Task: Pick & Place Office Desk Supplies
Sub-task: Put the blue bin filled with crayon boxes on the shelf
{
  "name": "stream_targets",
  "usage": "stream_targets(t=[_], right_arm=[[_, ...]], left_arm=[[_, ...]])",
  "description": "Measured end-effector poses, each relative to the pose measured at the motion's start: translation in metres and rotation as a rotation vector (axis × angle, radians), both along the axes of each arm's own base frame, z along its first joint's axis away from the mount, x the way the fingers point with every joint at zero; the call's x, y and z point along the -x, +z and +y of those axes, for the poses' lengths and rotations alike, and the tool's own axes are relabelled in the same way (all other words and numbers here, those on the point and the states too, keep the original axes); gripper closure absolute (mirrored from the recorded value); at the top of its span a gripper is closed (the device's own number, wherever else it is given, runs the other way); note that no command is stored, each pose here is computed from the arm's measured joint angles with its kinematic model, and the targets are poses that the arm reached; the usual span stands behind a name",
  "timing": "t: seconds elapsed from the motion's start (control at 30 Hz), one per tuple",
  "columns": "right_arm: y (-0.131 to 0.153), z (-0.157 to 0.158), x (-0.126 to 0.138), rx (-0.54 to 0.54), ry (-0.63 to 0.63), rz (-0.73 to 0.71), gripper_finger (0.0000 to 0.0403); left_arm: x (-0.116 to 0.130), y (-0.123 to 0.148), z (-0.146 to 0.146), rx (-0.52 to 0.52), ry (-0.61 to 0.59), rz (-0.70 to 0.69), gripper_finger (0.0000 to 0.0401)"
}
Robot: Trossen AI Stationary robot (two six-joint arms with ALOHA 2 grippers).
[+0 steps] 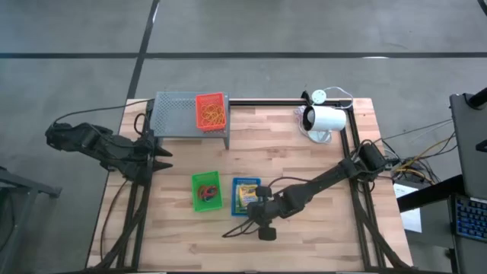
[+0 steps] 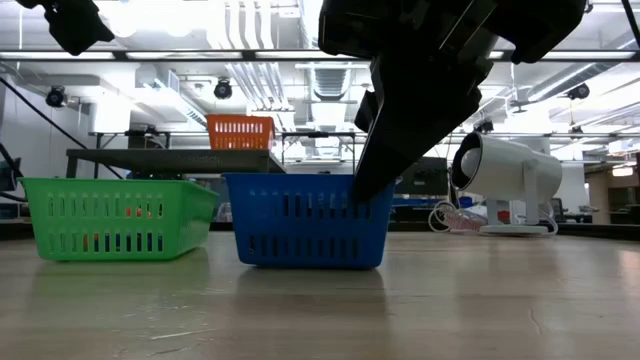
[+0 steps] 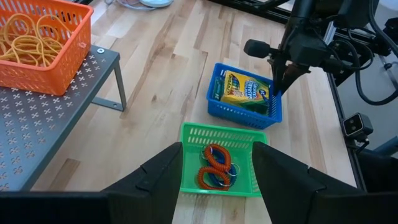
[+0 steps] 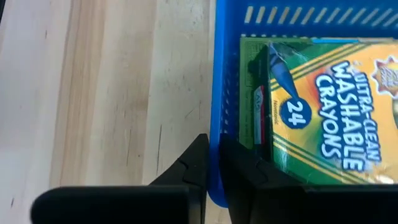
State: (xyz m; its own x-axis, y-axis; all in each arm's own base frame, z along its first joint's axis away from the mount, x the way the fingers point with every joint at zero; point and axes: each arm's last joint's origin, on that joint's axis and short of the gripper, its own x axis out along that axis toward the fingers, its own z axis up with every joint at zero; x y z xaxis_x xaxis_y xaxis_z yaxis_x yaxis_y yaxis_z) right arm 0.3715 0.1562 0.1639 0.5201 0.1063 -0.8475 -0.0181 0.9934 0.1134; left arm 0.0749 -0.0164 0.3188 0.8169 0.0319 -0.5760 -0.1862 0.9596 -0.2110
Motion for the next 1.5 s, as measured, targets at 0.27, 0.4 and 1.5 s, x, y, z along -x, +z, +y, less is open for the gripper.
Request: stream_targets(t=[0.27, 0.4, 1.5], right_arm=[[0.000, 0.000, 0.000, 0.003, -0.002, -0.001, 0.0389], [0.000, -0.001, 0.000, 0.009, -0.006, -0.005, 0.0389], [0.029, -0.006, 0.008, 0.189, -0.106, -0.076, 0.0392]], left_arm=[[0.000, 0.000, 0.000, 0.000, 0.000, 0.000, 0.0201], [0.000, 0.000, 0.000, 0.000, 0.000, 0.000, 0.0201], [0.000, 0.000, 0.000, 0.000, 0.000, 0.000, 0.0201]])
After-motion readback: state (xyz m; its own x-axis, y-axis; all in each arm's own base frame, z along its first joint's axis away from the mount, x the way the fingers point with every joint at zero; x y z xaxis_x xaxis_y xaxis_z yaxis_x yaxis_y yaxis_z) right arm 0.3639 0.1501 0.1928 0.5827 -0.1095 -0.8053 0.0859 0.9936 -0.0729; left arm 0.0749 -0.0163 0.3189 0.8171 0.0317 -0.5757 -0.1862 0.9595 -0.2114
